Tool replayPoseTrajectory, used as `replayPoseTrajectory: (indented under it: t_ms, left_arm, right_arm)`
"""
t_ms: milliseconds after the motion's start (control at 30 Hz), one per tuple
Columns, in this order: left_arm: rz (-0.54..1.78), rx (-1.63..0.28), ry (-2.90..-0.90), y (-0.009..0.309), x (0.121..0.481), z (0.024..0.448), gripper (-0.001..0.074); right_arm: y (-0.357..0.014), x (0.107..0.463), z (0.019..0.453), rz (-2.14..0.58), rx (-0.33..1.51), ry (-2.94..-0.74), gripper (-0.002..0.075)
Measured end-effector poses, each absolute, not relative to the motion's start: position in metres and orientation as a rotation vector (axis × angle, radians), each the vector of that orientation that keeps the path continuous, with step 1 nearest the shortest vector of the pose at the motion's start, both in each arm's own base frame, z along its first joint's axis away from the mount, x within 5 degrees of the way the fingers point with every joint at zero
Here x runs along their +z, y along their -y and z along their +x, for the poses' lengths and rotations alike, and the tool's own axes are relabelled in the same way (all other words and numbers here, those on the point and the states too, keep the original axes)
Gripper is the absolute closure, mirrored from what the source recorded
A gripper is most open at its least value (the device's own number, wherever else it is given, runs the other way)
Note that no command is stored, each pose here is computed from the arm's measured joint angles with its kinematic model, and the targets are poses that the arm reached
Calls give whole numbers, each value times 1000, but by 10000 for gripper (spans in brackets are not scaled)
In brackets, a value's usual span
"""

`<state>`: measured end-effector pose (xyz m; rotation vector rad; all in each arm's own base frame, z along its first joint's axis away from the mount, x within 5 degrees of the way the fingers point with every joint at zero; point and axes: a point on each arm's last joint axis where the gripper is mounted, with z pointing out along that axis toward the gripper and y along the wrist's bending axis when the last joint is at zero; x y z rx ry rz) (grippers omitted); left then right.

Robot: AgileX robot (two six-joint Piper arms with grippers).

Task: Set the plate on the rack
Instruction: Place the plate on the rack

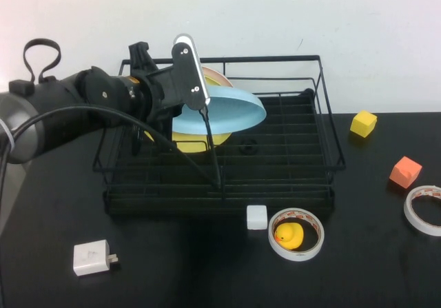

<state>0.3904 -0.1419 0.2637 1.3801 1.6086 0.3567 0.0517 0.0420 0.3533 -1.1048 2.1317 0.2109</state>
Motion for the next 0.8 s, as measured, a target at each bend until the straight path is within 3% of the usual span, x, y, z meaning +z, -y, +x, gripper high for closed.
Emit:
replayPoseTrajectory:
  t_ms: [800]
  left_arm:
    - [1319, 426, -1619, 125, 264, 400, 633]
  right_arm:
    - [-42, 352, 52, -1094, 205, -2135, 726]
